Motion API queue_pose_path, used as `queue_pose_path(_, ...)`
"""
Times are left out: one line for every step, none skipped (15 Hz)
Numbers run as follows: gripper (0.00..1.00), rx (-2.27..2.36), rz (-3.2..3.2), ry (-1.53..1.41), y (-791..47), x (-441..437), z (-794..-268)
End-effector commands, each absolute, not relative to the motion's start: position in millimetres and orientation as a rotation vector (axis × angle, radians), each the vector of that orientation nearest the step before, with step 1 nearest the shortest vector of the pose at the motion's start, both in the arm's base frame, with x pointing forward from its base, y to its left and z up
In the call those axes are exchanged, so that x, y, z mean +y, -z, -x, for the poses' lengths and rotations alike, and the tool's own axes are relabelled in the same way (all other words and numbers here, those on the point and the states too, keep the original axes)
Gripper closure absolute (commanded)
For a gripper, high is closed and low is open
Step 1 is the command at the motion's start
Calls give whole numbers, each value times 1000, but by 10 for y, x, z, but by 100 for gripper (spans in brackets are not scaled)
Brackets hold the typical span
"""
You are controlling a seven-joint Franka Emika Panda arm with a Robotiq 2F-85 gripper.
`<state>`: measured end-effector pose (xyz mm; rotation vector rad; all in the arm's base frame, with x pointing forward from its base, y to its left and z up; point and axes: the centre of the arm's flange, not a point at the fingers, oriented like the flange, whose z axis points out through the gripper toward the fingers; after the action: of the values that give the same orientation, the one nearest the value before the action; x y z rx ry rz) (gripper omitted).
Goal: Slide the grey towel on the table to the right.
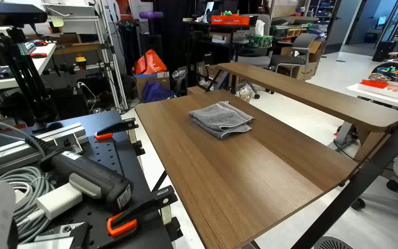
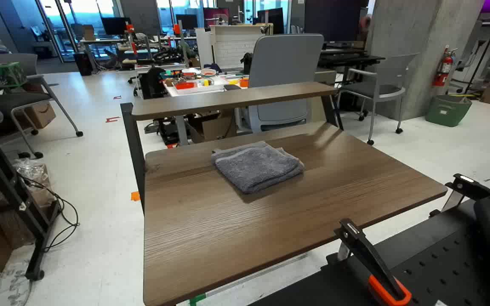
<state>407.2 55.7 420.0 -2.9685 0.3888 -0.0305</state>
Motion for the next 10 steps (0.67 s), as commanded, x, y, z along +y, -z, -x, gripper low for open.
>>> queue_pose_path(0, 389, 2968, 31, -4200, 557, -4072)
queue_pose_path(0, 389, 2968, 31, -4200, 557, -4072)
queue_pose_path(0, 389, 2968, 31, -4200, 557, -4072)
queue_pose_path(0, 389, 2968, 31, -4200, 557, -4072)
queue_pose_path(0, 389, 2968, 31, -4200, 557, -4072)
queue_pose_path(0, 389, 2968, 31, -4200, 557, -4072)
queue_pose_path(0, 408, 2970, 38, -4171, 556, -4118)
queue_pose_path(0, 423, 2987, 29, -4080, 590, -4206)
queue_pose_path(0, 439, 3003, 28, -4004, 610, -4280)
queue_pose_path(0, 433, 3017, 4, -3868, 636, -4425)
